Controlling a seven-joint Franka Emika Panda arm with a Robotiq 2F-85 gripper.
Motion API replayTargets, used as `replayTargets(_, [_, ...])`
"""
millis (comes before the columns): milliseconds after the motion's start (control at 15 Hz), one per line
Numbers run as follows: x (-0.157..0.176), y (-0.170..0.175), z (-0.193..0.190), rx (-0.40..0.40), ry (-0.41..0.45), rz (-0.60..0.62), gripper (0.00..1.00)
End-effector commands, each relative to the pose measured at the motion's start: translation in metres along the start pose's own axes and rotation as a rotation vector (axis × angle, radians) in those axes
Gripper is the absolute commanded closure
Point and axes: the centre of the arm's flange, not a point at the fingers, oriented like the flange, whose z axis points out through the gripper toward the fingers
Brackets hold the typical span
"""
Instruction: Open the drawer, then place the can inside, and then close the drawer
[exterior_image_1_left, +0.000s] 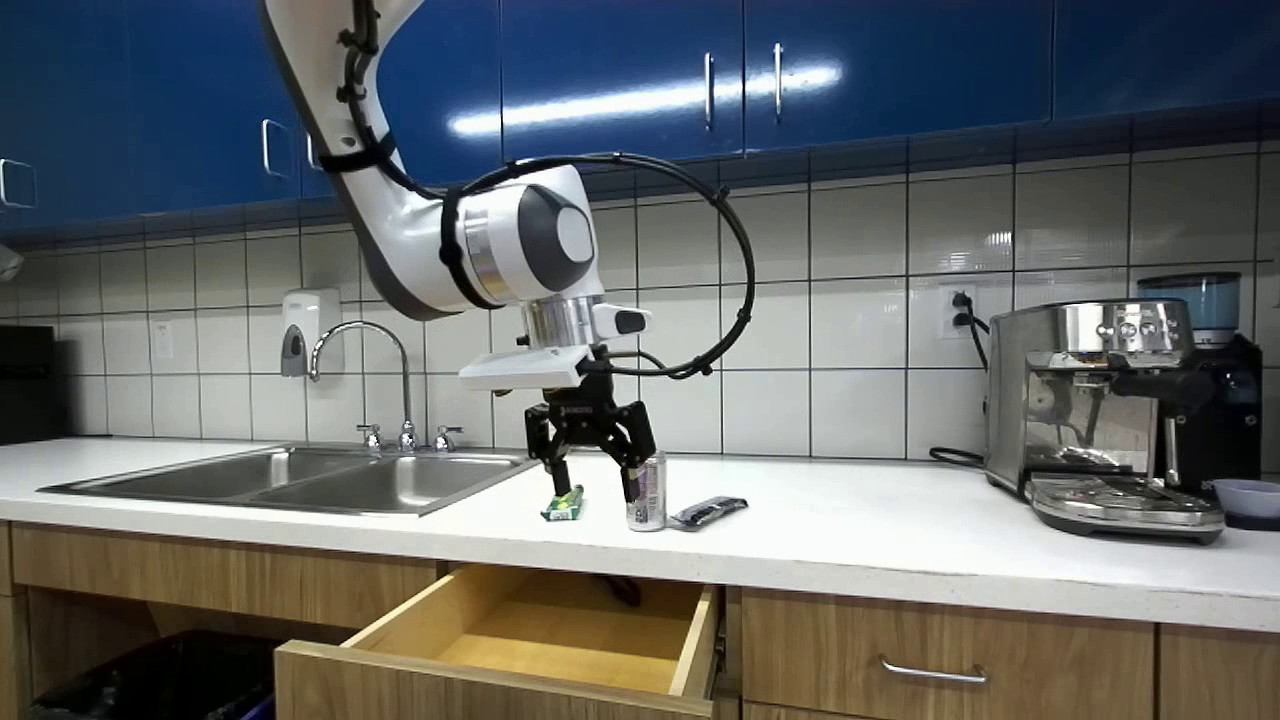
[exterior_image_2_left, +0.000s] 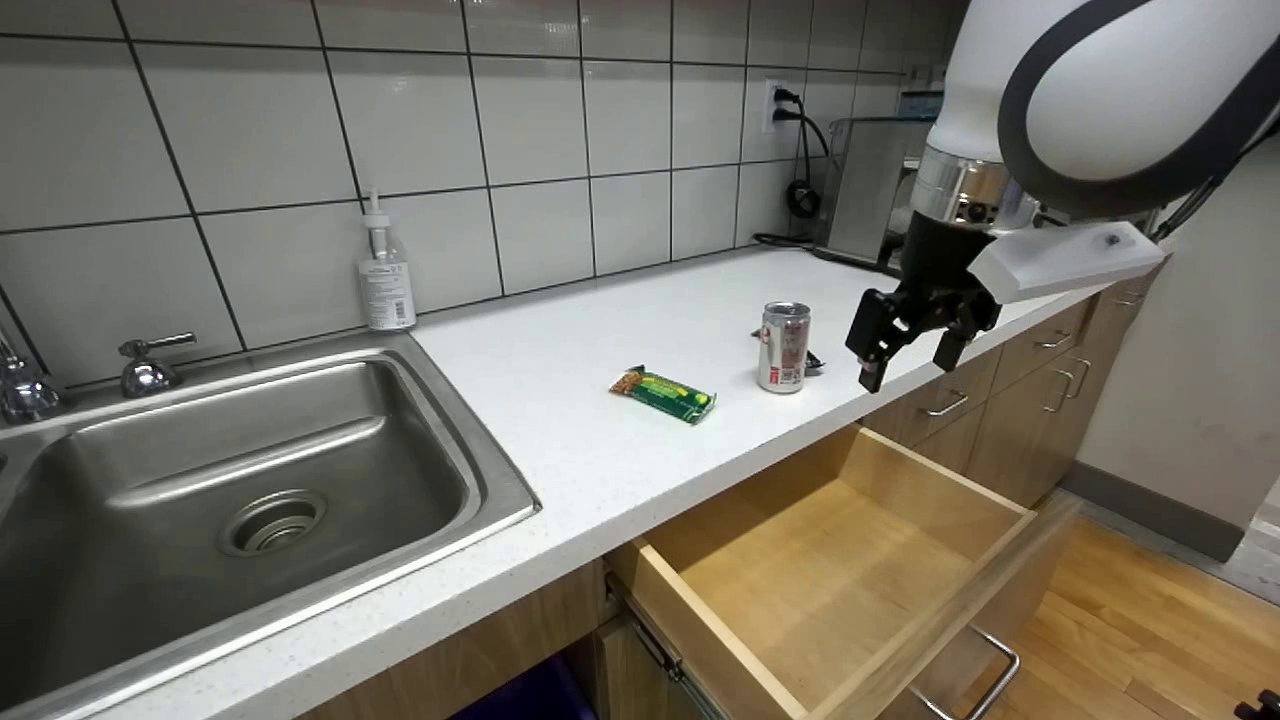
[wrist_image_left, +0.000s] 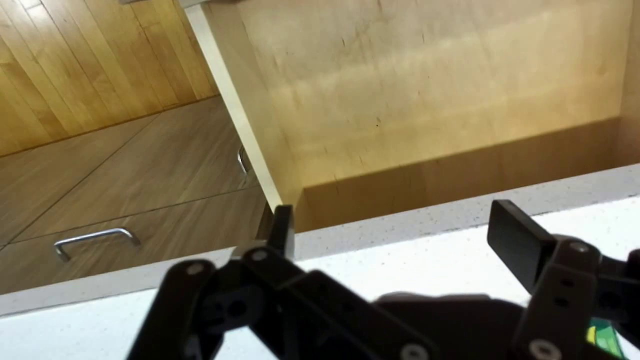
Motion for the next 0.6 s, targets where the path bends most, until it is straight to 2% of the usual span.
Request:
replayTargets(0, [0.021, 0.011, -0.003, -0.013, 0.033, -0.016, 0.00])
replayTargets(533, [0.059, 0.018, -0.006, -0.020, 0.066, -0.046, 0.00])
